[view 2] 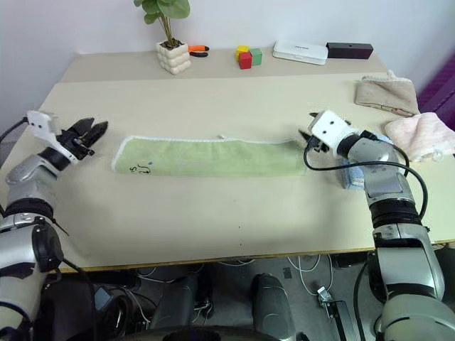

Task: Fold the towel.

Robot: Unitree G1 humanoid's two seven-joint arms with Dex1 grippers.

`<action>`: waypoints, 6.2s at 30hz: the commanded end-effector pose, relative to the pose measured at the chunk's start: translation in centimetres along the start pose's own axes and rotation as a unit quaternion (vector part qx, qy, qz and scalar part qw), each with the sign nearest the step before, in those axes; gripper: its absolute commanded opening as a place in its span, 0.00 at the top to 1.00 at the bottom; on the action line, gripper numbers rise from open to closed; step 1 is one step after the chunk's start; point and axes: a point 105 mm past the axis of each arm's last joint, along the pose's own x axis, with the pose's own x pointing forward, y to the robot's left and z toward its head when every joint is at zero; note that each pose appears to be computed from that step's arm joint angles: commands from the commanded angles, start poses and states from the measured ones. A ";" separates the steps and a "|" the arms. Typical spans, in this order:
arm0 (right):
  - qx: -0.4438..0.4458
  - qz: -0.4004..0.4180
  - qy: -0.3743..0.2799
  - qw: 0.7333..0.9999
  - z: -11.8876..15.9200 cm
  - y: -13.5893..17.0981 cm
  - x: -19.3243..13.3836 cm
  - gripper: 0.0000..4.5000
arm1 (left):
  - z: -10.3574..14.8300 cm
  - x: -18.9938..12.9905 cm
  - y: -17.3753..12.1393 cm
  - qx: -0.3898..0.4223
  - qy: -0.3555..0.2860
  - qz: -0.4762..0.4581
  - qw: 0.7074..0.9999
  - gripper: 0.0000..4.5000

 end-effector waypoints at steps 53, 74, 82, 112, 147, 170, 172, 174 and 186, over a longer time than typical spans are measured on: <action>0.736 -0.069 0.044 0.672 0.3 9.2 -8.6 0.00 | 2.2 -1.2 -9.9 -0.036 -0.003 -0.285 0.958 0.00; 0.801 -0.131 0.099 0.576 -2.9 9.8 -5.8 0.00 | 3.1 -1.6 -13.0 0.023 0.041 -0.393 0.918 0.00; 0.810 -0.156 0.102 0.556 -4.5 10.2 -3.9 0.76 | 3.1 -1.6 -13.1 0.029 0.038 -0.384 0.922 0.00; 0.310 0.129 0.021 0.942 8.5 12.4 0.3 0.99 | 2.7 -2.4 -12.2 0.018 0.031 -0.353 0.935 0.00; 0.221 0.303 -0.030 0.926 11.7 21.1 3.0 0.01 | 2.4 -4.2 -12.5 0.013 0.027 -0.324 0.946 0.00; 0.268 0.124 -0.016 0.955 5.9 17.4 7.6 0.99 | 1.6 -4.6 -15.7 -0.072 0.058 -0.342 0.935 0.00; 0.242 0.143 0.001 0.960 5.1 19.1 7.6 0.99 | 1.4 -4.9 -15.8 -0.091 0.066 -0.335 0.935 0.00; 0.190 0.148 0.021 0.970 4.0 20.4 7.5 0.99 | 1.0 -5.5 -16.0 -0.118 0.085 -0.333 0.932 0.00; 0.262 0.177 -0.054 0.947 7.2 19.0 7.2 0.39 | -0.5 -8.8 -16.5 -0.311 0.137 -0.228 0.913 0.00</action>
